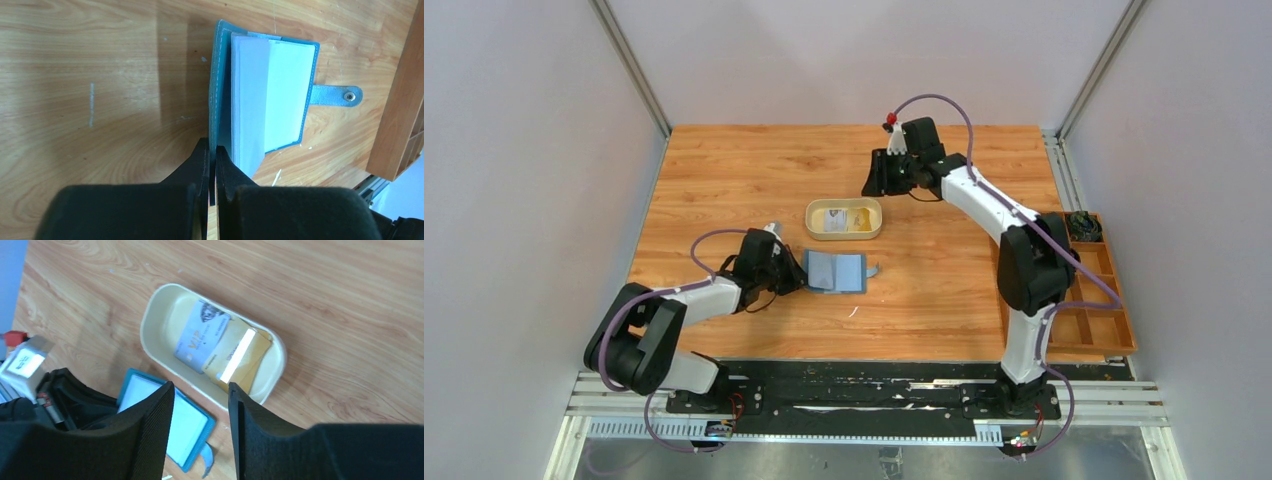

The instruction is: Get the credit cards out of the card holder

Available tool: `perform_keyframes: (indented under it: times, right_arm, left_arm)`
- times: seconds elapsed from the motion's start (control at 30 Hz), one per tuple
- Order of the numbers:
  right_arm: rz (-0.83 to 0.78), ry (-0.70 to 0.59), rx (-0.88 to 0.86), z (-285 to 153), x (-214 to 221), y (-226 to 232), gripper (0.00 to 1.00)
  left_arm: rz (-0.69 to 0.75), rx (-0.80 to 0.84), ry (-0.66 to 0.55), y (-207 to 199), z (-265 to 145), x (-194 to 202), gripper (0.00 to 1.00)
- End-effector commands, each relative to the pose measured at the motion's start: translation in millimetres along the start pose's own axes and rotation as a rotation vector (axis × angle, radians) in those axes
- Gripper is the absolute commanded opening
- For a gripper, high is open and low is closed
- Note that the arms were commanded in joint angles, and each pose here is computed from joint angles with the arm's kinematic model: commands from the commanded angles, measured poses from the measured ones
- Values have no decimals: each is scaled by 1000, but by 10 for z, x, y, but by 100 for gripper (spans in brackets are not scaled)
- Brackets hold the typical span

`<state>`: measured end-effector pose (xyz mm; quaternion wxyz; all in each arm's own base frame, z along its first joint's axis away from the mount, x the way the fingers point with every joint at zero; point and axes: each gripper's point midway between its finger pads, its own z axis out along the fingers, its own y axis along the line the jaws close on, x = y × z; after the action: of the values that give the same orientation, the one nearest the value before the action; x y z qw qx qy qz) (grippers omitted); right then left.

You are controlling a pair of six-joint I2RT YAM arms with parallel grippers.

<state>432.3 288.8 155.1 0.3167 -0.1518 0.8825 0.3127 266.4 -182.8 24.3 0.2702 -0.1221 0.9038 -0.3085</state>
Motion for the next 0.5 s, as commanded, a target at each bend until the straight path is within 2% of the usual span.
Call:
perform_keyframes:
  times: [0.0,0.17,0.3,0.47]
  right_arm:
    - [-147,0,-7,-145,158,469,51]
    - [-168,34,-57,-30,653,850,63]
    - [-153,105,-59,136,1081,957,65]
    - [-152,135,-20,324,1312,1050,66]
  left_arm:
    - [46,-186,145,377,-76,424,0]
    - [45,-192,141,352,-63,412,0]
    - [41,-193,137,336,-59,416,0]
    - [33,-193,138,328,-35,459,0]
